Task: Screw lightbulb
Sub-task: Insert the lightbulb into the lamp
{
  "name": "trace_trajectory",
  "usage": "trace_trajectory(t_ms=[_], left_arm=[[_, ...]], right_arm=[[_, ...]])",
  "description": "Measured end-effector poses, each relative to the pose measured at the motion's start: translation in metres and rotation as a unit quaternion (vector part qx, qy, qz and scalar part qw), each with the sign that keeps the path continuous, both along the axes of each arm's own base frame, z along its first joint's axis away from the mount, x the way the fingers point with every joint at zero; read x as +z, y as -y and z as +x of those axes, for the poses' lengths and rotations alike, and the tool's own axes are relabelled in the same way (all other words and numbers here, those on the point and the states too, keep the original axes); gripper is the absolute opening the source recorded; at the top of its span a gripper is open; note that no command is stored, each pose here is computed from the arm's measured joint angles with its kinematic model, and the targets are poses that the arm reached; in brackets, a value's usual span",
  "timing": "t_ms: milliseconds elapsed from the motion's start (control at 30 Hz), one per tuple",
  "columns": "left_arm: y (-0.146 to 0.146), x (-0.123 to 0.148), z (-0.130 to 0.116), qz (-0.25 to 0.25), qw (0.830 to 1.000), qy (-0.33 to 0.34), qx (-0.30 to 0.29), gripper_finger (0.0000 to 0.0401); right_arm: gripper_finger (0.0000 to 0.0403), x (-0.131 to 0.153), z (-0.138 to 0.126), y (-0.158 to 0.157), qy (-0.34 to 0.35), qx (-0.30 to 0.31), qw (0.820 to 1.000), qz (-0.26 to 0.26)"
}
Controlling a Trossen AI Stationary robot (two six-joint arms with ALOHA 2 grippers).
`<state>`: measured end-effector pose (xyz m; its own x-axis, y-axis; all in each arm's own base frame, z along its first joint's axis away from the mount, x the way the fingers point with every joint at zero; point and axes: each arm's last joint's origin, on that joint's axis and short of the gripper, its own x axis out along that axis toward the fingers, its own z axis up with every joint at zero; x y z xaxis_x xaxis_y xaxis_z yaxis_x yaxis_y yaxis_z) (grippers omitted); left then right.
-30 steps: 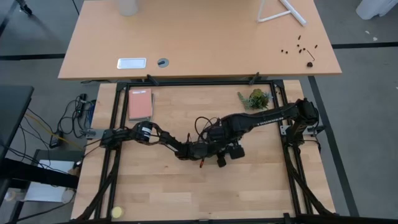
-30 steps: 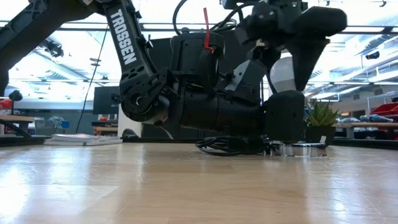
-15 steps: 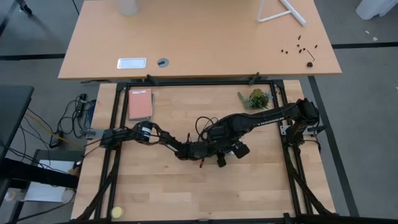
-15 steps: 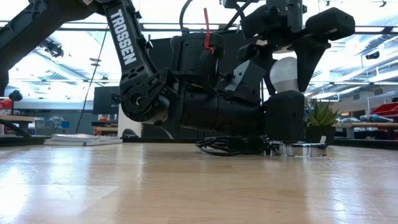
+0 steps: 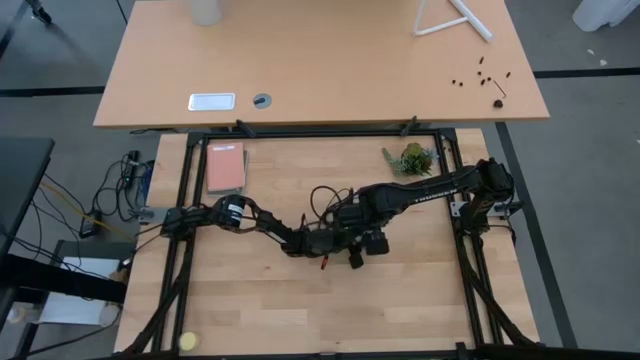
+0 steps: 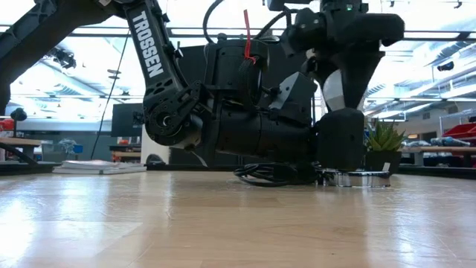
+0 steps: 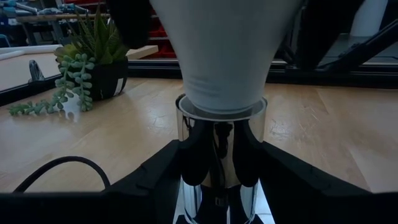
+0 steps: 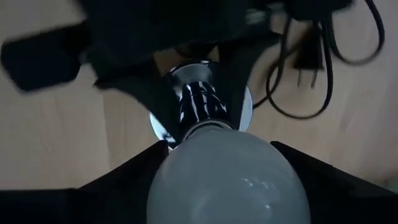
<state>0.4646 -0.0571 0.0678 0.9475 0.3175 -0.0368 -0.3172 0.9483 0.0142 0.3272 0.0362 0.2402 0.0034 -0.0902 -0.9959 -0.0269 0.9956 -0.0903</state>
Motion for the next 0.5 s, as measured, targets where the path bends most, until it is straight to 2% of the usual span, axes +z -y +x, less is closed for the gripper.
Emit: trace_trajectory(t_ms=[200,367,500], left_arm=[[0.0001,0.0,0.0,0.0,1.0,0.0,-0.003,0.02],[0.0001,0.0,0.0,0.0,1.0,0.0,-0.001,0.02],[0.0001,0.0001,0.0001,0.0,1.0,0.0,-0.001,0.02]], right_arm=[[0.0275,-0.0005,-0.0006,-0.0009,0.009,-0.135,0.991,-0.002],[0.0274,-0.0008,-0.0025,-0.0009,0.013,-0.278,0.961,-0.005],[0.0278,-0.0011,-0.0029,-0.0009,0.011,-0.296,0.955,-0.005]])
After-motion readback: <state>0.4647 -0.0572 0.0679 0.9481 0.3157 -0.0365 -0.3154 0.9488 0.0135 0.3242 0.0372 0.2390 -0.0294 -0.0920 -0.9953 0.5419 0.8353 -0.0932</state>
